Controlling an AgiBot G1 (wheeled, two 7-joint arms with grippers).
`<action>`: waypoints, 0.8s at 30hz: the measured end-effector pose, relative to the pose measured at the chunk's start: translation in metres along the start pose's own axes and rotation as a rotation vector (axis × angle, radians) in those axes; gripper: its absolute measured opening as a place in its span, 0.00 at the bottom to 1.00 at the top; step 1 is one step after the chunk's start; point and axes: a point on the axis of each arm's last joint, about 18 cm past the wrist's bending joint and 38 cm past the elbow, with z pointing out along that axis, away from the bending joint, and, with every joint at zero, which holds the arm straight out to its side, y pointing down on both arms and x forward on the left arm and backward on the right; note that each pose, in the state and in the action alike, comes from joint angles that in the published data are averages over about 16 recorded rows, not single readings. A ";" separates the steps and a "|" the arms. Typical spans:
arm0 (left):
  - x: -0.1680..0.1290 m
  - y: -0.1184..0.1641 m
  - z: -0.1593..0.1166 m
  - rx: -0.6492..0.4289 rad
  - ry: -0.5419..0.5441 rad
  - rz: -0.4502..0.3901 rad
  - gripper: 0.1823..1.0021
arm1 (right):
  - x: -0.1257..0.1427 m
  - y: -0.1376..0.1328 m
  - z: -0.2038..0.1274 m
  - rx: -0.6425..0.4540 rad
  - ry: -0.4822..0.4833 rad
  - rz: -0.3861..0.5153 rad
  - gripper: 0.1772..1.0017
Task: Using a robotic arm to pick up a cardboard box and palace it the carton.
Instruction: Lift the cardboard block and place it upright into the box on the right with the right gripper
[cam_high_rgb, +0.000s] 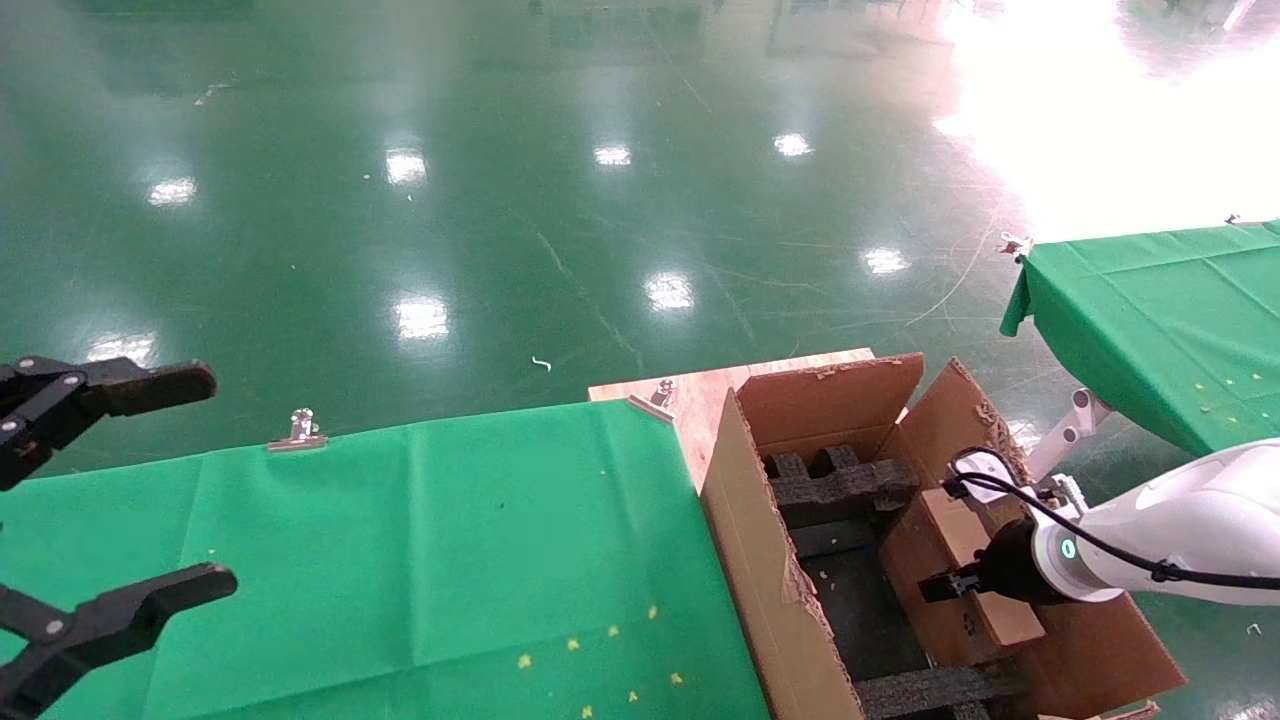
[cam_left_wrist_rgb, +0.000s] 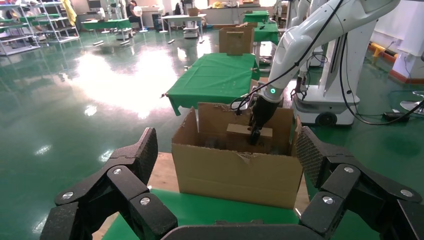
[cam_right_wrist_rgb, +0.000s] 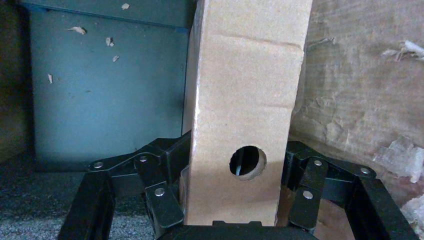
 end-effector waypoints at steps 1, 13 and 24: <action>0.000 0.000 0.000 0.000 0.000 0.000 1.00 | 0.000 0.000 0.000 -0.001 0.000 0.000 0.17; 0.000 0.000 0.000 0.000 0.000 0.000 1.00 | 0.003 -0.002 -0.003 0.000 0.006 0.006 0.25; 0.000 0.000 0.000 0.000 0.000 0.000 1.00 | 0.009 -0.006 -0.010 0.011 0.012 0.011 0.47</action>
